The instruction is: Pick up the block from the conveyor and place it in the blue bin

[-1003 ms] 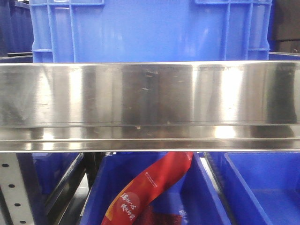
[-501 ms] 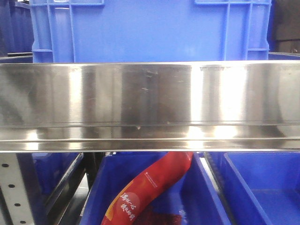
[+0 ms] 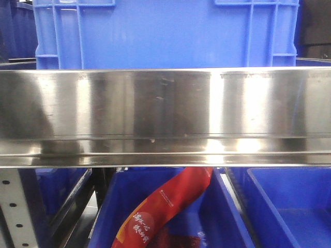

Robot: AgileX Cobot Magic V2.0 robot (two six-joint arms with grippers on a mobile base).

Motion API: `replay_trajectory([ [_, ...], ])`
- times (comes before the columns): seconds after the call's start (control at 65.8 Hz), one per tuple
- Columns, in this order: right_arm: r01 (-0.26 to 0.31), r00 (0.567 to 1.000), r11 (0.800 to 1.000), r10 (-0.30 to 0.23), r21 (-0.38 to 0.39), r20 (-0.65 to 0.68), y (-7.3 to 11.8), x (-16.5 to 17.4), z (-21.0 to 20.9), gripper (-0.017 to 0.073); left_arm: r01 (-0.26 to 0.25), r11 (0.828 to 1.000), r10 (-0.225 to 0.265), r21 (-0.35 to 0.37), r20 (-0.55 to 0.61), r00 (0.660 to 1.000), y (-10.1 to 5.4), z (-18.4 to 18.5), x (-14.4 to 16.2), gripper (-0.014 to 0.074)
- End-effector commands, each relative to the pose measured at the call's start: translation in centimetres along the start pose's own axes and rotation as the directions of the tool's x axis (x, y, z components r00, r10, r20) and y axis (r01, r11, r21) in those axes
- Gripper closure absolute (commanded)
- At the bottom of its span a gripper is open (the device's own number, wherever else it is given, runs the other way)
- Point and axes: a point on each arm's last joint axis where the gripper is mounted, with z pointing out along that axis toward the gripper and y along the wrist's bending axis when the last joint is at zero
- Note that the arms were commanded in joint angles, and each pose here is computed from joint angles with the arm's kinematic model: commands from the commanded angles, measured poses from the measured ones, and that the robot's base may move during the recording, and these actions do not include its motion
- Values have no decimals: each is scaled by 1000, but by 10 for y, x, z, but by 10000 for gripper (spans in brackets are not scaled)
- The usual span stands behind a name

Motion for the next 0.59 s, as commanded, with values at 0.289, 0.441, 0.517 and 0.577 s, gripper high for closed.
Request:
replay_trajectory([
  [0.289, 8, 999, 1000, -8, 4, 40, 0, -2, -4, 721, 15, 1000, -16, 6, 78, 997, 0, -10, -6, 704],
  [0.441, -116, 992, 993, 115, 21, 56, -2, 19, -5, 721, 15, 1000, -16, 6, 78, 997, 0, -10, -6, 704],
  [0.517, -85, 996, 995, 83, 45, 32, -4, 40, -9, 721, 15, 1000, -16, 6, 78, 997, 0, -10, -6, 704],
  [0.577, -26, 1000, 998, 26, 58, 6, -5, 51, -12, 721, 15, 1000, -16, 6, 78, 997, 0, -10, -6, 704],
])
